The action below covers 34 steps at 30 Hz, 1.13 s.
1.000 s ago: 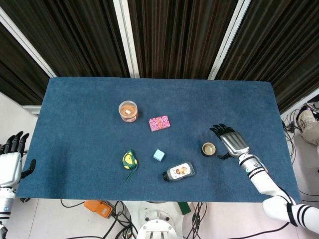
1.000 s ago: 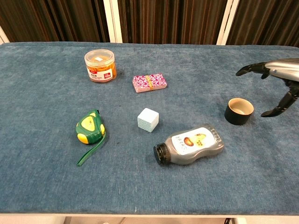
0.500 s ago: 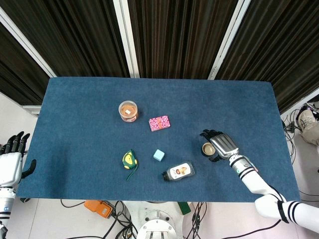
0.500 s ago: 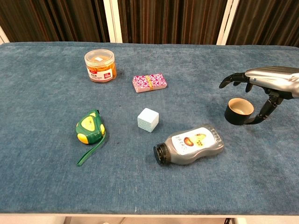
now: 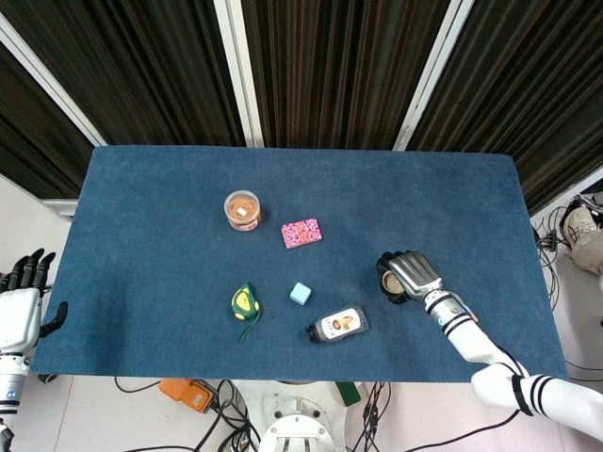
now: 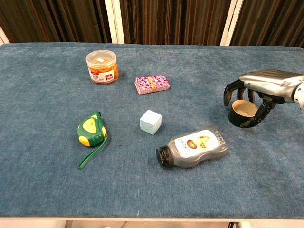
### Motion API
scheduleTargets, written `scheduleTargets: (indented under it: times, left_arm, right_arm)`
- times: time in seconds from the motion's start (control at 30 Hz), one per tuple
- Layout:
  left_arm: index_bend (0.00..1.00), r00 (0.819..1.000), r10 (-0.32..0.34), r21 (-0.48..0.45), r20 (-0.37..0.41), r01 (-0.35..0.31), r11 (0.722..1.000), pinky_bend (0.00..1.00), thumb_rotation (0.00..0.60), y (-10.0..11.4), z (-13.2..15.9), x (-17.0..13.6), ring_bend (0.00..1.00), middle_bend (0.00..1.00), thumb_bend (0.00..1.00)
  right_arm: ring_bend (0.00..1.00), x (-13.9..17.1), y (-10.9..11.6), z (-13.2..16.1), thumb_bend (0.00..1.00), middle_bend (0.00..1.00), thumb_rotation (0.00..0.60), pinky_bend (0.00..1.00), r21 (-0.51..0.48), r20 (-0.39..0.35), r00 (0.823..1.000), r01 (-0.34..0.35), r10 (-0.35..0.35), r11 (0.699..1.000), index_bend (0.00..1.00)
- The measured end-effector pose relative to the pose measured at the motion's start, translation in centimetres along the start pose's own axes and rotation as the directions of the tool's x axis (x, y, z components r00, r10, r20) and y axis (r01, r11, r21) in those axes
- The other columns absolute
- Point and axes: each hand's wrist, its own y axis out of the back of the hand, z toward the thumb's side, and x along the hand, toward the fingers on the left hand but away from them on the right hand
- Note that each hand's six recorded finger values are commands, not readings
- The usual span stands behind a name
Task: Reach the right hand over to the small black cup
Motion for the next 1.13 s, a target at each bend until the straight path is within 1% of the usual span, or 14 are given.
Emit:
scheduleTargets:
  times: [0.07, 0.23, 0.33, 0.47, 0.57, 0.67, 0.77, 0.87, 0.9, 0.97, 1.0, 1.07, 1.1, 1.13]
  left_arm:
    - [0.07, 1.0, -0.001, -0.001, 0.0, 0.001, 1.0, 0.18, 0.6, 0.0, 0.0, 0.0, 0.03, 0.0, 0.35]
    - [0.07, 1.0, -0.004, -0.001, -0.001, 0.004, 1.0, 0.18, 0.6, 0.0, 0.0, 0.0, 0.03, 0.0, 0.35]
    - [0.07, 1.0, -0.007, -0.002, -0.002, 0.007, 1.0, 0.18, 0.6, 0.0, 0.0, 0.0, 0.03, 0.0, 0.35]
    - [0.07, 1.0, -0.007, -0.003, -0.004, 0.007, 1.0, 0.18, 0.6, 0.0, 0.0, 0.0, 0.03, 0.0, 0.35]
    - [0.07, 1.0, -0.008, -0.004, -0.005, 0.008, 1.0, 0.18, 0.6, 0.0, 0.0, 0.0, 0.03, 0.0, 0.35]
    - [0.07, 1.0, -0.007, -0.004, -0.005, 0.007, 1.0, 0.18, 0.6, 0.0, -0.1, 0.0, 0.03, 0.0, 0.35]
    - [0.07, 1.0, -0.008, -0.005, -0.006, 0.008, 1.0, 0.18, 0.6, 0.0, -0.1, 0.0, 0.03, 0.0, 0.35]
    - [0.07, 1.0, -0.009, -0.003, -0.006, 0.008, 1.0, 0.18, 0.6, 0.0, 0.0, 0.0, 0.03, 0.0, 0.35]
    - [0.07, 1.0, -0.009, -0.003, -0.006, 0.009, 1.0, 0.18, 0.6, -0.1, 0.0, 0.0, 0.03, 0.0, 0.35]
    - [0.07, 1.0, -0.009, -0.003, -0.006, 0.009, 1.0, 0.18, 0.6, -0.1, 0.0, 0.0, 0.03, 0.0, 0.35]
    - [0.07, 1.0, -0.009, -0.003, -0.006, 0.009, 1.0, 0.18, 0.6, 0.0, 0.0, 0.0, 0.03, 0.0, 0.35]
    - [0.07, 1.0, -0.009, -0.003, -0.007, 0.009, 1.0, 0.18, 0.6, 0.0, -0.1, 0.0, 0.03, 0.0, 0.35]
    - [0.07, 1.0, -0.009, -0.004, -0.008, 0.009, 1.0, 0.18, 0.6, 0.0, -0.1, 0.0, 0.03, 0.0, 0.35]
    - [0.07, 1.0, -0.009, -0.004, -0.008, 0.009, 1.0, 0.18, 0.6, 0.0, -0.1, 0.0, 0.03, 0.0, 0.35]
  right_arm:
    - [0.53, -0.1, 0.0, 0.1, 0.3, 0.46, 0.6, 0.6, 0.001, -0.004, 1.0, 0.01, -0.01, 1.0, 0.55]
    - [0.62, -0.2, 0.0, 0.3, 0.39, 0.52, 0.6, 0.7, 0.005, -0.018, 1.0, 0.016, -0.016, 1.0, 0.64]
    - [0.64, -0.3, 0.2, 0.4, 0.42, 0.54, 0.6, 0.72, 0.005, -0.022, 1.0, 0.022, -0.022, 1.0, 0.64]
    - [0.65, -0.4, 0.8, 0.6, 0.42, 0.54, 0.6, 0.73, -0.001, -0.028, 0.999, 0.045, -0.045, 0.999, 0.64]
    - [0.65, -0.6, 1.9, 0.8, 0.42, 0.54, 0.6, 0.73, -0.01, -0.033, 0.997, 0.076, -0.077, 0.997, 0.64]
    - [0.65, -0.7, 3.5, 1.0, 0.42, 0.54, 0.6, 0.74, -0.03, -0.038, 0.991, 0.128, -0.129, 0.991, 0.64]
    - [0.65, -0.8, 5.5, 1.2, 0.42, 0.55, 0.6, 0.74, -0.061, -0.044, 0.977, 0.208, -0.211, 0.976, 0.65]
    - [0.66, -0.6, 7.9, 1.3, 0.42, 0.55, 0.6, 0.74, -0.106, -0.044, 0.945, 0.318, -0.324, 0.942, 0.66]
    - [0.66, -0.5, 8.9, 1.3, 0.42, 0.55, 0.6, 0.74, -0.127, -0.042, 0.926, 0.367, -0.375, 0.921, 0.66]
    - [0.66, -0.2, 10.3, 1.2, 0.42, 0.55, 0.6, 0.74, -0.162, -0.035, 0.891, 0.442, -0.453, 0.882, 0.67]
    - [0.66, -0.1, 11.1, 1.1, 0.42, 0.55, 0.6, 0.74, -0.187, -0.028, 0.864, 0.489, -0.502, 0.852, 0.67]
    - [0.66, 0.2, 12.1, 0.8, 0.42, 0.55, 0.6, 0.74, -0.22, -0.017, 0.824, 0.549, -0.566, 0.806, 0.67]
    - [0.66, 0.4, 12.6, 0.6, 0.42, 0.55, 0.6, 0.74, -0.237, -0.013, 0.8, 0.58, -0.599, 0.779, 0.67]
    - [0.66, 0.5, 12.8, 0.5, 0.42, 0.55, 0.6, 0.74, -0.246, -0.011, 0.785, 0.598, -0.619, 0.763, 0.67]
